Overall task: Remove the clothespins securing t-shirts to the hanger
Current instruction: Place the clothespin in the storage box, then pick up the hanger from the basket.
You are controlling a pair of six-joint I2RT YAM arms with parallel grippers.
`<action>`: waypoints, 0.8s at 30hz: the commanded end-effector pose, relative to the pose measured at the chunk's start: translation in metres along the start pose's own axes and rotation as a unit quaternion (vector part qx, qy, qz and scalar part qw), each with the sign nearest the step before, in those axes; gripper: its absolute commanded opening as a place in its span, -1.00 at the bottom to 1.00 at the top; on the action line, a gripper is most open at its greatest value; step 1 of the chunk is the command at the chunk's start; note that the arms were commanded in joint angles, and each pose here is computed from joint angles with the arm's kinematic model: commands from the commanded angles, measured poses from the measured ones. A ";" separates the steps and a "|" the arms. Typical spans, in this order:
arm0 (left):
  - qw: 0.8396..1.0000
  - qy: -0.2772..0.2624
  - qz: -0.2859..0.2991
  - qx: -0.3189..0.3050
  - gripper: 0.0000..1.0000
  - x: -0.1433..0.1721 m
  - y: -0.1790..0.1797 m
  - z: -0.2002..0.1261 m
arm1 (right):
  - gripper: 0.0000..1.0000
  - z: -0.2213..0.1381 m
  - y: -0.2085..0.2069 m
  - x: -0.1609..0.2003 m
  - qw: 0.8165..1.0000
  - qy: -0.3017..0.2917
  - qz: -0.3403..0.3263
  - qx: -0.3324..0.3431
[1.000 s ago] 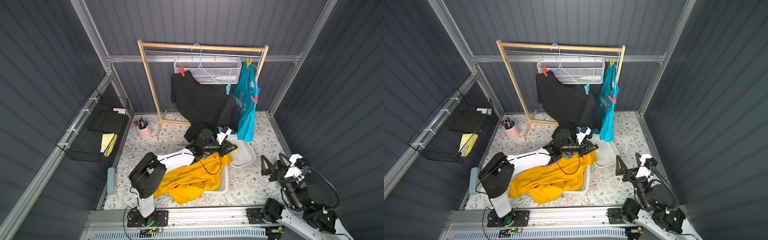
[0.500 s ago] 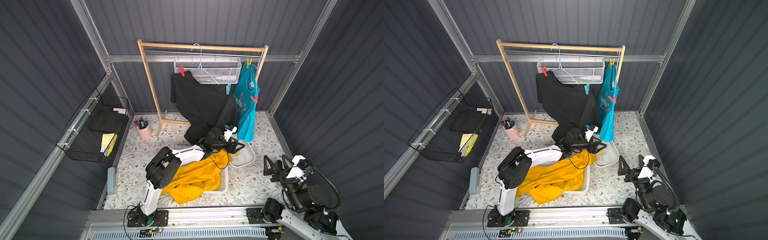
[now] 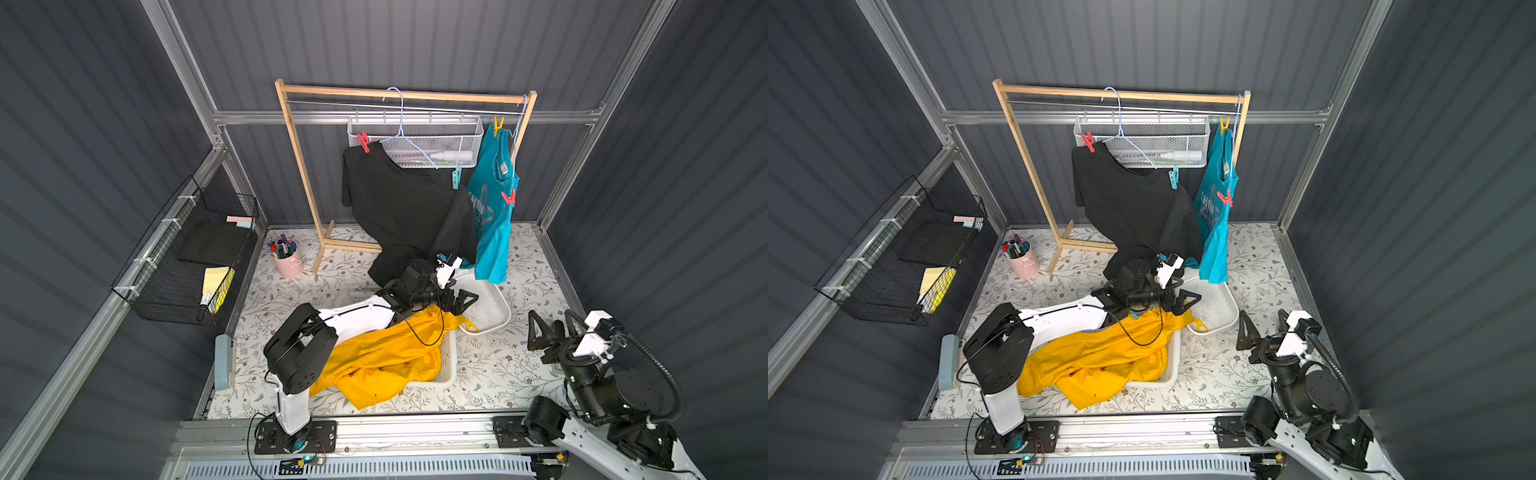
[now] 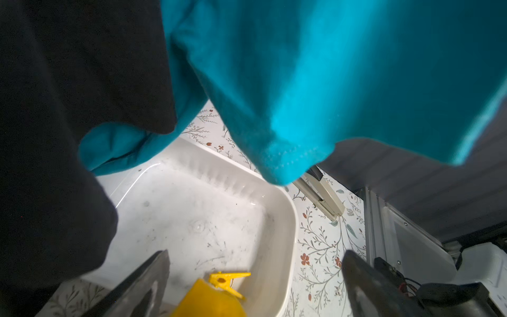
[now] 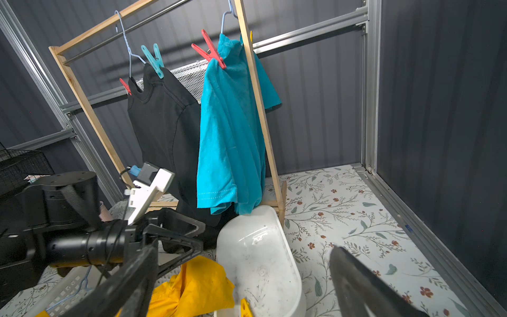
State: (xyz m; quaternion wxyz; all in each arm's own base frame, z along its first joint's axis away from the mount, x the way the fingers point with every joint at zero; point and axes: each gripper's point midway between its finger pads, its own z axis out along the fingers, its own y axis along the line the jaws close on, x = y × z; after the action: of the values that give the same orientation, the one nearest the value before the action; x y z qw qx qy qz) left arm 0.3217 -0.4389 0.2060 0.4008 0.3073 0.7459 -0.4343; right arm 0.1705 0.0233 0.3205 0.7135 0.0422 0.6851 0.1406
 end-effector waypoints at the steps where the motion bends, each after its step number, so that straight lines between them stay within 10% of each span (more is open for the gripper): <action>1: 0.999 0.007 0.023 -0.021 1.00 0.008 -0.001 -0.021 | 0.98 0.002 -0.002 -0.001 1.000 0.000 -0.005 0.012; 13: 0.983 -0.050 0.015 -0.175 1.00 0.002 0.025 -0.106 | 0.98 0.005 0.000 0.002 1.000 0.006 -0.017 0.017; 24: 0.907 0.052 -0.087 -0.408 1.00 0.006 0.105 -0.160 | 0.98 0.008 0.003 0.005 0.999 0.013 -0.025 0.016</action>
State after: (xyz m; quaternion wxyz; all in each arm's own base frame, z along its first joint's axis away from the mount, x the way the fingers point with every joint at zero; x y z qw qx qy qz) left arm 0.3459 -0.2900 0.2362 0.4696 0.1195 0.8547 -0.1862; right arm 0.1776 0.0299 0.3154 0.7048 0.0306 0.6987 0.1187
